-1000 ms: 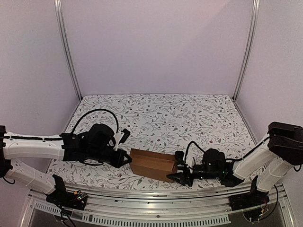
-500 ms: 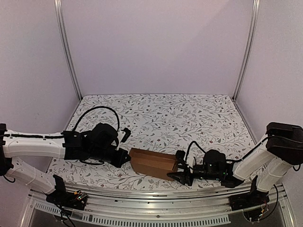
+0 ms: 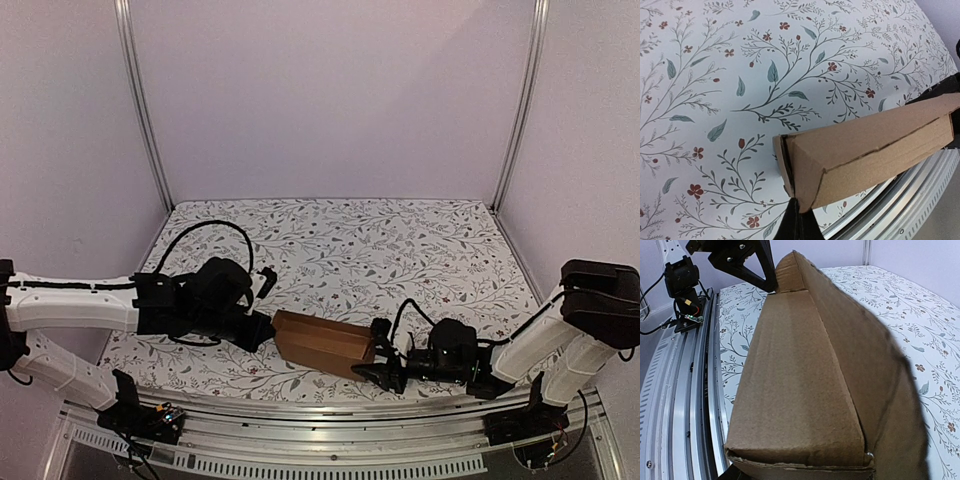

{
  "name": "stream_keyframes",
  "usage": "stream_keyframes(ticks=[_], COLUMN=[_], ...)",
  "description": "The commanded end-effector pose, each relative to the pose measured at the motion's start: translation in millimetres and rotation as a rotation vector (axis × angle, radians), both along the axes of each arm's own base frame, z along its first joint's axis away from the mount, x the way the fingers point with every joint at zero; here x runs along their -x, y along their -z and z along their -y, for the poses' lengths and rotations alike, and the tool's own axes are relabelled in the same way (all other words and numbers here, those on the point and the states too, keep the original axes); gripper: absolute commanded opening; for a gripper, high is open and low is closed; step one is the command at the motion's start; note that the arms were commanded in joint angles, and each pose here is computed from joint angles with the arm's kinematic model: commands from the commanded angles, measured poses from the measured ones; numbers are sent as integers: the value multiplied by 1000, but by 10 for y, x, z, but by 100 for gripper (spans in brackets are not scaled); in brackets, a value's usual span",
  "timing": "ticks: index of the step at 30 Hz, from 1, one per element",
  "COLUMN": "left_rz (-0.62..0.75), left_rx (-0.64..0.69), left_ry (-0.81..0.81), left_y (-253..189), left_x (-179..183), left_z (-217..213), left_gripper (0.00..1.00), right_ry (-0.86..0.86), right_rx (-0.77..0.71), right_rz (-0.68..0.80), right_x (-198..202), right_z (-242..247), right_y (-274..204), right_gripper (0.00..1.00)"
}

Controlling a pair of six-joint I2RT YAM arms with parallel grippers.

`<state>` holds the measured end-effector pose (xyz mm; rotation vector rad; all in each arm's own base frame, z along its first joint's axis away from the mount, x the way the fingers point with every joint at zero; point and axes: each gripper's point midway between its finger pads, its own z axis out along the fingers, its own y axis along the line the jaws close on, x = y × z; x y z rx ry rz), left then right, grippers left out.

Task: Fold the paper box

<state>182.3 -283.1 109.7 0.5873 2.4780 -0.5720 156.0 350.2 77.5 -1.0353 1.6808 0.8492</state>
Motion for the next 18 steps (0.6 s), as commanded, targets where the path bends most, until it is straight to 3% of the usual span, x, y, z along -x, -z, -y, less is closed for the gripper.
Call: stream_keyframes(ticks=[1, 18], left_rz=[-71, -96], left_rx=[-95, -124], left_ry=[15, 25], left_y=[244, 423], left_x=[172, 257], left_z=[-122, 23], left_gripper=[0, 0], right_ry=[122, 162], right_rx=[-15, -1], right_rz=[28, 34], right_x=[-209, -259], right_z=[77, 137], right_y=[-39, 38], right_gripper=[37, 76])
